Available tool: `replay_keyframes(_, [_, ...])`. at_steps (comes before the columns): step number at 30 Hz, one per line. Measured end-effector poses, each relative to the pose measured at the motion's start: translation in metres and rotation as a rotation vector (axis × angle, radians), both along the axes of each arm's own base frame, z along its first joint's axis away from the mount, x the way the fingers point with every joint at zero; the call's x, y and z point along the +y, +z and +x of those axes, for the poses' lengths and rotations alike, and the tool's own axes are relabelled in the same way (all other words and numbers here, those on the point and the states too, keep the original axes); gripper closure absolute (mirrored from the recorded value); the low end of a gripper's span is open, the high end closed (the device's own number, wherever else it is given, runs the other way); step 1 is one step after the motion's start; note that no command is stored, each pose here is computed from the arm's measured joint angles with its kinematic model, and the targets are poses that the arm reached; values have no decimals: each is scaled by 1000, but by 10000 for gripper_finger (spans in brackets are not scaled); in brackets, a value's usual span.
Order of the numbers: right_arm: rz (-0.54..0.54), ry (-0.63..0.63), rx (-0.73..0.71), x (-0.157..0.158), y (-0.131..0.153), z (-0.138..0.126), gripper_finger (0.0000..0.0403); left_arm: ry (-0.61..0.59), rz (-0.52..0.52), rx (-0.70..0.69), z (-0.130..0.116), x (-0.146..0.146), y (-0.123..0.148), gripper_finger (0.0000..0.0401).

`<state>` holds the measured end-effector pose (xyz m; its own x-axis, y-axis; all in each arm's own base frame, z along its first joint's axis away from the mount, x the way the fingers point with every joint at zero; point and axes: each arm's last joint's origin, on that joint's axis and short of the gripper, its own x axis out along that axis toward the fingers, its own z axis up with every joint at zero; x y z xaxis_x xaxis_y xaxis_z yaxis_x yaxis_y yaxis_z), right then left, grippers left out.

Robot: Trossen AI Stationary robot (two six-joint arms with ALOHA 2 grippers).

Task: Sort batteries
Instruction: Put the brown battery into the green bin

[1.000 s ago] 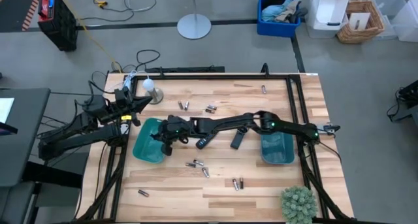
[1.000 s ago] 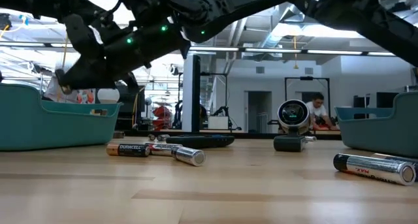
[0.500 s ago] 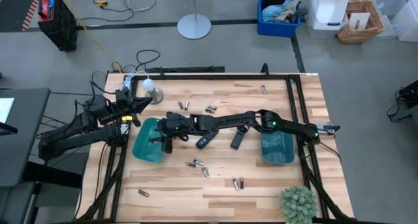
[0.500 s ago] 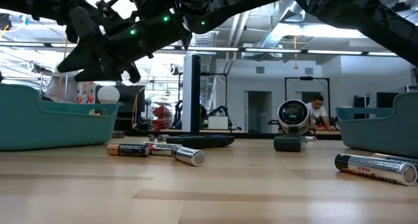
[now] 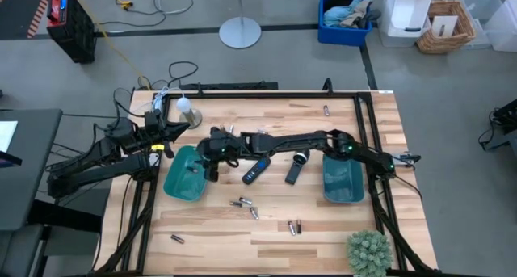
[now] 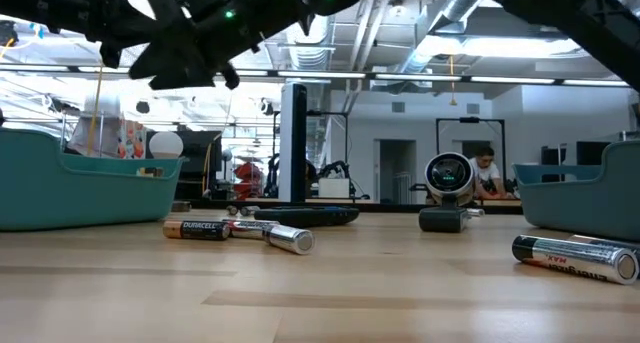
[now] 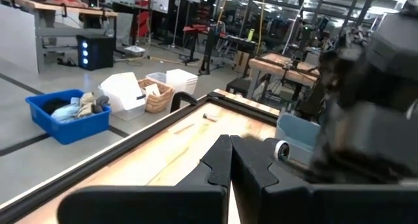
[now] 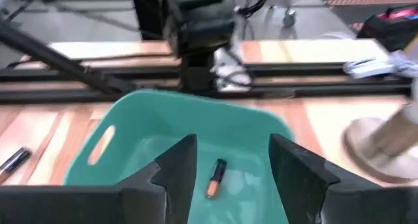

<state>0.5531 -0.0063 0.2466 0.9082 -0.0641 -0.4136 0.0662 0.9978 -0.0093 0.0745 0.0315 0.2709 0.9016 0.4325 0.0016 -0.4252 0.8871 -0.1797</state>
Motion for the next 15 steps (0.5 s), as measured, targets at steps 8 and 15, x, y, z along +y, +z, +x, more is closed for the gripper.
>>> replay_keyframes(8, [-2, -122, -94, -13, 2, -49, 198, -123, -19, 41, 1, -3, -4, 401])
replay_keyframes(15, [-25, -262, -164, -13, 5, -123, 198, -240, -57, 51, 2, -7, -6, 401])
